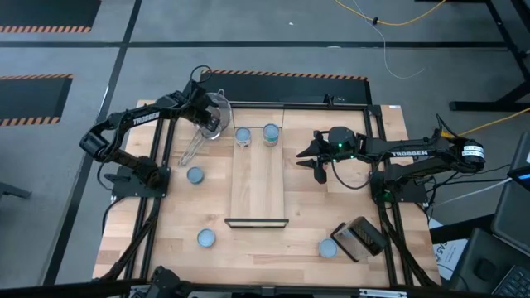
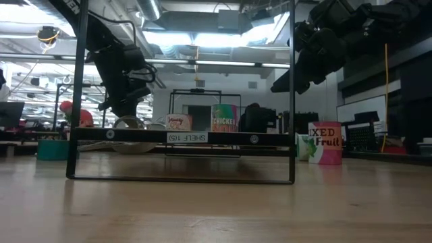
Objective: Pick and place cans onto a shelf
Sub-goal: Put the canned diced tomatoes on the shelf
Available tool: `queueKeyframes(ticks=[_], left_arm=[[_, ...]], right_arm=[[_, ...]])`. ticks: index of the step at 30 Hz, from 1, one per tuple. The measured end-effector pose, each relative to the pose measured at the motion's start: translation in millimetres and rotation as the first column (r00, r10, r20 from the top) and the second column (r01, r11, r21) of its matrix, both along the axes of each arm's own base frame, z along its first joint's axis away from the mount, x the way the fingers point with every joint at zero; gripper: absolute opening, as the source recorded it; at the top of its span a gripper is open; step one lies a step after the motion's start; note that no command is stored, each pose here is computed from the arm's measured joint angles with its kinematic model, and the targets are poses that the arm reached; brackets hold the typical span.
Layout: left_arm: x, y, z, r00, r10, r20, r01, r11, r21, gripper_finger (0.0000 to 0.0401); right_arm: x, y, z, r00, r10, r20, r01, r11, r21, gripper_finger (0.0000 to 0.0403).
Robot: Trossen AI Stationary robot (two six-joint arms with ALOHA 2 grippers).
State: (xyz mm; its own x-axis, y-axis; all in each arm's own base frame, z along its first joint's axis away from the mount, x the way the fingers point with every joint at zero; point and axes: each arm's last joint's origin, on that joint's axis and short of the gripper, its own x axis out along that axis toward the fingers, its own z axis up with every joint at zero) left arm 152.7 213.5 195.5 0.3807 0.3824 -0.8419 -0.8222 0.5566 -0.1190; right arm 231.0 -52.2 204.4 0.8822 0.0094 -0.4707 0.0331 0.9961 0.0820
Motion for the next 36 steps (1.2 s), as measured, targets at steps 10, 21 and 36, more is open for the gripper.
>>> queueKeyframes(ticks=[10, 21, 36], left_arm=[[0.0, 0.0, 0.0, 1.0, 0.0, 0.0, 0.0, 1.0, 0.0, 0.0005], [-1.5, -2.3, 18.6, 0.999, -0.011, 0.034, 0.009, 0.998, 0.059, 0.0002], [-6.8, -25.0, 59.9, 0.99, -0.054, 0.133, 0.027, 0.981, 0.191, 0.0002]], right_arm=[[0.0, 0.0, 0.0, 1.0, 0.0, 0.0, 0.0, 1.0, 0.0, 0.0132], [0.0, 0.0, -0.1, 1.0, 0.0, 0.0, 0.0, 1.0, 0.0, 0.0132], [0.0, 0.0, -0.1, 1.0, 0.0, 0.0, 0.0, 1.0, 0.0, 0.0132]])
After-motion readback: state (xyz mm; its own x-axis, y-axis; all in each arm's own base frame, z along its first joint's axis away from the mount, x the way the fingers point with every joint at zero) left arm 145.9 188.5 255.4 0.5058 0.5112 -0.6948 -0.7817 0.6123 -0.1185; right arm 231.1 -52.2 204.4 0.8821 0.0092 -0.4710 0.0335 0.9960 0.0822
